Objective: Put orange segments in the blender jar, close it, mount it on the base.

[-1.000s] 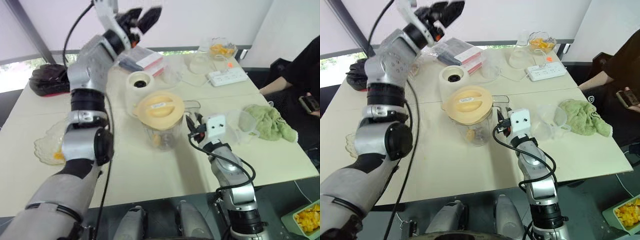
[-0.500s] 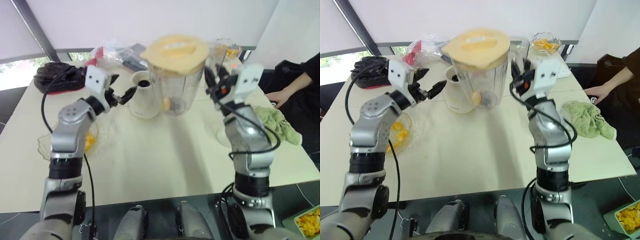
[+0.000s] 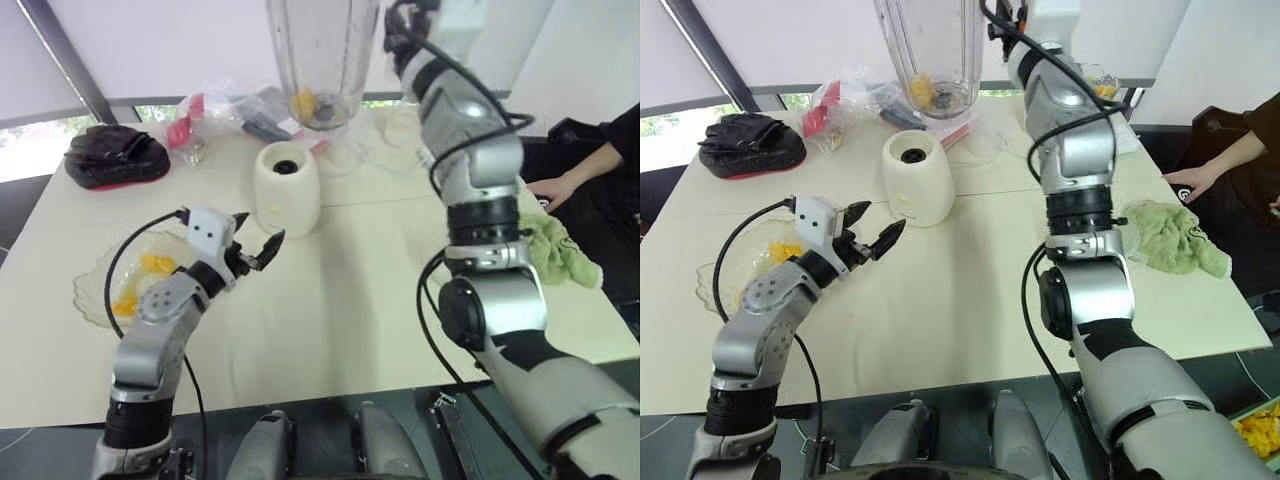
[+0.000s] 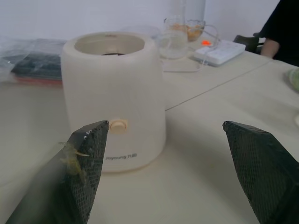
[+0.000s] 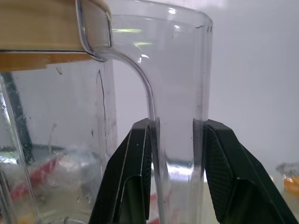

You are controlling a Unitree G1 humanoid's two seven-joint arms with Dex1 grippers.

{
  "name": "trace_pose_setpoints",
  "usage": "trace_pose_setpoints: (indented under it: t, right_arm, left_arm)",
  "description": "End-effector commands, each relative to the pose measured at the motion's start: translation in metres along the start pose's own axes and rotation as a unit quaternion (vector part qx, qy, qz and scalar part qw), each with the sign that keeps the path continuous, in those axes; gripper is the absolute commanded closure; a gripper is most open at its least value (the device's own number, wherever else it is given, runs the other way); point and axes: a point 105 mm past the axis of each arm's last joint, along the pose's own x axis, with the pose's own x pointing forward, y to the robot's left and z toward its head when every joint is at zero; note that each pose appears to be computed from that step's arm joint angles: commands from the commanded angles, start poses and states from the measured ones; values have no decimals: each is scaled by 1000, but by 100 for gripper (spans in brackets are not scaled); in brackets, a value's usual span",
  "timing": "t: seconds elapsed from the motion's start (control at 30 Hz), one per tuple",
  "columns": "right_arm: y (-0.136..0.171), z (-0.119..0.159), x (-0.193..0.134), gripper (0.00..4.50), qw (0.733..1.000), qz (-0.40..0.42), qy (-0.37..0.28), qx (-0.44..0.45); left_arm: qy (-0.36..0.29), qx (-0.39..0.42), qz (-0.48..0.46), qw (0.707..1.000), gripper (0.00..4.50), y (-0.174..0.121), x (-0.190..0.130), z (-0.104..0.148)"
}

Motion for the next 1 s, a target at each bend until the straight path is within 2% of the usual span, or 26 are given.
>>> trace_pose_setpoints:
  t: [0.03,0.23,0.63,1.0]
  right_arm:
    - [25,29,8,313,998,-1,-59,7]
    - [42,15,12,313,998,11,-58,25]
    - [64,12,16,313,995,27,-69,60]
    - [82,-11,13,313,994,57,-61,76]
  left_arm:
    - [-22,29,20,999,41,0,-9,15]
    - [-21,35,32,999,41,-2,-15,17]
    - [-17,45,40,998,41,-3,-20,18]
    - [-16,54,35,998,41,-10,-18,27]
